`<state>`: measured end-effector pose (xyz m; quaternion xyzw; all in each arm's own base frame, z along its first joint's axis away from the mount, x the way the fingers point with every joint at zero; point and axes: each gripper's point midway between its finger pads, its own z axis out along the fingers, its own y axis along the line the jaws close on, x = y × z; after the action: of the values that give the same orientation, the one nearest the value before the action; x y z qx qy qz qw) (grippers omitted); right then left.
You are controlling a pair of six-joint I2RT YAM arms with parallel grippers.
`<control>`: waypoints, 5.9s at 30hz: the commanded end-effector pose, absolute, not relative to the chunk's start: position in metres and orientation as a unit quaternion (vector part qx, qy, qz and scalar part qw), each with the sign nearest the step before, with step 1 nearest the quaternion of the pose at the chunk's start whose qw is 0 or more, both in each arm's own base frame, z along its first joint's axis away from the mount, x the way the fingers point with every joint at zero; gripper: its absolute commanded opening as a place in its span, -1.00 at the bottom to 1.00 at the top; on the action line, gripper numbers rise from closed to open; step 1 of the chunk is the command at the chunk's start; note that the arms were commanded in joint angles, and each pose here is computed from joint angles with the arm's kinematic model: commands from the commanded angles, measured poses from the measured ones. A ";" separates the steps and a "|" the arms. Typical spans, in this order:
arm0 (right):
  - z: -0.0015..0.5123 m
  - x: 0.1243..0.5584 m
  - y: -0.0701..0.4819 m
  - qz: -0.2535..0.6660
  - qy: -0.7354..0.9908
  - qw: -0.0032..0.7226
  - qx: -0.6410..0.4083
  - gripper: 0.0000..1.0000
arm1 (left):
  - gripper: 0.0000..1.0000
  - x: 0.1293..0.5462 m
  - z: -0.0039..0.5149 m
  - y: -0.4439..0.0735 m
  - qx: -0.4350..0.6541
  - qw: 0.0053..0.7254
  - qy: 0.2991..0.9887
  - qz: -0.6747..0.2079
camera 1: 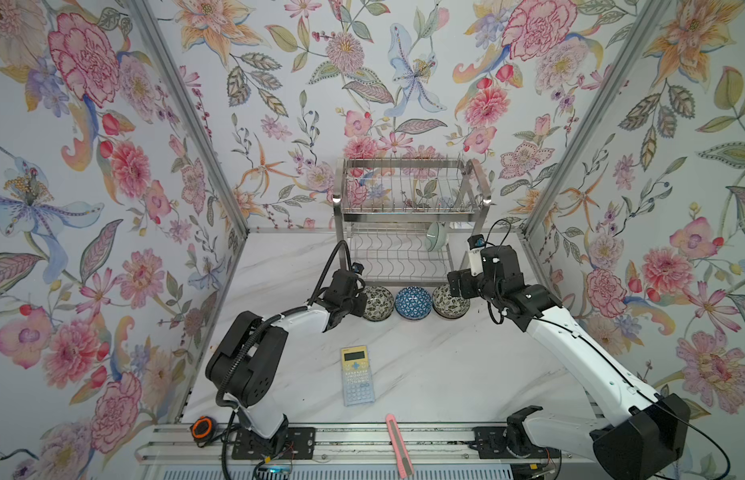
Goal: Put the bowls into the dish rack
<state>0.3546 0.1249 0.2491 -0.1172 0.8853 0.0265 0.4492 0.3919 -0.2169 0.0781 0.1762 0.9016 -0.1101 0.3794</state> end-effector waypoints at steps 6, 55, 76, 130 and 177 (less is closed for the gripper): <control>0.245 0.355 0.125 0.026 0.889 0.440 -0.122 0.98 | -0.77 0.397 0.094 -0.225 0.180 0.393 0.894 -0.121; 0.245 0.354 0.127 0.034 0.888 0.441 -0.124 0.98 | -1.00 0.398 0.145 -0.220 0.179 0.435 0.875 -0.117; 0.243 0.354 0.126 0.030 0.890 0.439 -0.123 0.98 | -1.00 0.397 0.109 -0.220 0.182 0.399 0.891 -0.119; 0.246 0.353 0.125 0.033 0.888 0.442 -0.122 0.98 | -1.00 0.402 0.143 -0.212 0.158 0.433 0.879 -0.127; 0.220 0.343 0.267 0.241 0.870 0.403 -0.151 0.98 | -1.00 0.361 0.217 -0.287 0.159 0.529 0.790 -0.267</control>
<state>0.3414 0.2599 0.2260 -0.1557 0.8695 0.2272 0.4100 0.3583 -0.2761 0.1939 0.1666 0.8148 -0.2349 0.5032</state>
